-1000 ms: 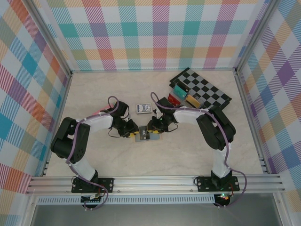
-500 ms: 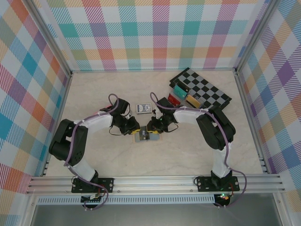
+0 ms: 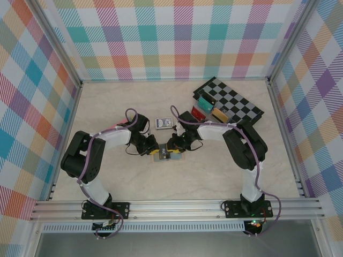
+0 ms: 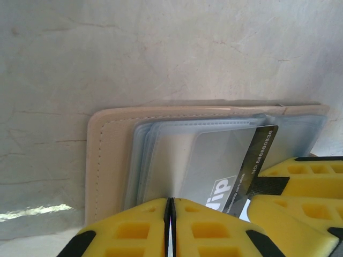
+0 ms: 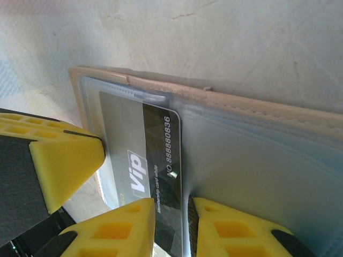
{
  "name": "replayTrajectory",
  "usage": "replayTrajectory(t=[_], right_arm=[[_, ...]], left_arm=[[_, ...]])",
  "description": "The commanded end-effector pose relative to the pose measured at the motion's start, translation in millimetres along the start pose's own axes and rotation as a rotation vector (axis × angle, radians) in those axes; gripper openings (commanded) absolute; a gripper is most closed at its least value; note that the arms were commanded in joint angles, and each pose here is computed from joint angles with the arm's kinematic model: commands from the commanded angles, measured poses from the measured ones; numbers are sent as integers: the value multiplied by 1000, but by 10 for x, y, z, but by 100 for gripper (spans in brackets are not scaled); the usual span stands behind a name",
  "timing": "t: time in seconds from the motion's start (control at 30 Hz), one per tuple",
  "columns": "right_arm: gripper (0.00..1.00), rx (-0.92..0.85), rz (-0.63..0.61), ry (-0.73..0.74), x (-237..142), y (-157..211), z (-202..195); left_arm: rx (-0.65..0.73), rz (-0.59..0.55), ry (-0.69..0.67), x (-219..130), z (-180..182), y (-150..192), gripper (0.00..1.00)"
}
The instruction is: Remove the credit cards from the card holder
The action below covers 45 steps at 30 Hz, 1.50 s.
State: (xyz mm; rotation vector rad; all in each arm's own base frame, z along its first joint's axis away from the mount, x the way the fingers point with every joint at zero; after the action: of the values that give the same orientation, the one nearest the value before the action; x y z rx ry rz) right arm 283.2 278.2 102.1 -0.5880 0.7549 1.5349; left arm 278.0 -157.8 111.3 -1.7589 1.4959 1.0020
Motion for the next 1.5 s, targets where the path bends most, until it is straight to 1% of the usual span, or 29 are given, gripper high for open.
replayTrajectory(t=[0.0,0.23,0.33,0.4,0.5,0.6,0.77,0.87,0.97,1.07,1.13,1.23,1.3,1.33,1.47], right_arm=[[24,-31,37,-23,66,-17,62],[22,-32,39,-37,96,-27,75],[17,-39,24,-33,67,-22,82],[11,-44,6,-19,30,-15,82],[6,-52,-25,-1,-46,-2,64],[2,-67,-50,21,-171,20,59],[0,-106,-81,51,-410,65,55],[0,-138,-99,31,-566,98,92],[0,-173,-115,-38,-723,128,185],[0,-200,-125,-125,-864,139,289],[0,-212,-130,-178,-936,136,344],[0,-221,-119,-286,-1036,112,411],[0,-218,-107,-361,-1088,86,441],[0,-218,-98,-402,-1113,72,457],[0,-221,-60,-533,-1204,29,545]], left_arm=[[-27,33,-73,96,117,63,12],[-35,40,-100,134,197,113,11],[-33,37,-104,131,202,119,11],[-33,35,-107,129,205,121,11],[-32,34,-100,113,192,119,12],[-18,19,-71,28,127,124,19],[2,-16,-36,-145,10,114,31],[8,-31,10,-231,-69,96,38],[26,-59,84,-356,-166,76,44],[39,-102,164,-536,-247,66,57],[46,-129,221,-660,-289,58,63],[60,-174,346,-837,-360,49,77],[74,-194,424,-928,-417,50,82],[80,-200,460,-973,-455,48,83],[103,-219,543,-1115,-574,50,83]])
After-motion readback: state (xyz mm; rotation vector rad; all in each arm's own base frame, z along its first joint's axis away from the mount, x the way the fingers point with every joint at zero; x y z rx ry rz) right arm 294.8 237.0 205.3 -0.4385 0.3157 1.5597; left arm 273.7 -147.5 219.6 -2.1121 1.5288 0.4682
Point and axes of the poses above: each hand's point on the last joint's axis, 136 mm out from that joint toward the fingers, its own x axis out along the fingers, its own z axis along the line the jaws close on, y = z × x, the point moved 10 cm from there along -x, back along the fingers, and after that the axes turned 8 degrees about x, right-handed, at the moved point
